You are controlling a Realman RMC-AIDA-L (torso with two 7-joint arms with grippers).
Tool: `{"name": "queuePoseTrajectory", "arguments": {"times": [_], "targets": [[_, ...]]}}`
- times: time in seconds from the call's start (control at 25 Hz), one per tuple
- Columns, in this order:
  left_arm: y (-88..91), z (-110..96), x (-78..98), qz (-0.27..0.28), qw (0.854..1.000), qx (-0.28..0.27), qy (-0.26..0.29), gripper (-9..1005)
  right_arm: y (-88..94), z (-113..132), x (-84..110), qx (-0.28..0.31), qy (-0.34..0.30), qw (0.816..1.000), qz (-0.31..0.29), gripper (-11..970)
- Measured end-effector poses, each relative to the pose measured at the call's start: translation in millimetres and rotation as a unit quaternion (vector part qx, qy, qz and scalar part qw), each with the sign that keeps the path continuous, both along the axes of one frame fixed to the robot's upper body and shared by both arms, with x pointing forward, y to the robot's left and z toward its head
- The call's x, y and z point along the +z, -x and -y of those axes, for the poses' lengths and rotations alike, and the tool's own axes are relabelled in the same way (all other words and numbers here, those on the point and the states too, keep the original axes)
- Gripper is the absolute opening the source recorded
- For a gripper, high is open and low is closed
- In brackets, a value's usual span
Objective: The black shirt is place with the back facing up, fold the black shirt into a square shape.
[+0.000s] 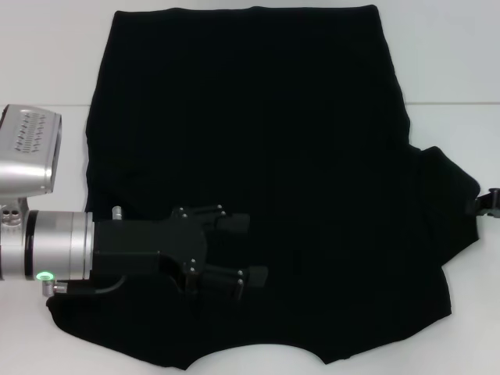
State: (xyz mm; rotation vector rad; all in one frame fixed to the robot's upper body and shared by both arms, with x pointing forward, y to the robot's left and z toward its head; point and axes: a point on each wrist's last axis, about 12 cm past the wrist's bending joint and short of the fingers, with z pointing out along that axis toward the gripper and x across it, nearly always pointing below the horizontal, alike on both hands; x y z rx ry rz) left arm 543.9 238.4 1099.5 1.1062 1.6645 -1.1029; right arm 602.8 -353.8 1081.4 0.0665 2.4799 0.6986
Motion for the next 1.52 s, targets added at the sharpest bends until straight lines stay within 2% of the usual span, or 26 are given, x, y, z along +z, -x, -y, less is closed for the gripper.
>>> {"name": "queuePoseTrajectory", "arguments": {"times": [0.28,0.52,1.52], "targets": [[1.9,0.6,-0.5,-0.004,1.0,-0.001,0.005,932,10.0,21.3,-1.4,-0.034,-0.015,0.999,0.029,8],[2.0,0.4,-0.6,-0.009,1.0,0.0,0.006,932,16.6,30.4,-2.8,-0.05,-0.025,0.997,0.05,13],[-0.5,0.2,0.1,-0.013,1.0,0.003,0.0,931,15.5,33.4,-8.7,-0.069,-0.005,0.996,0.064,33]]}}
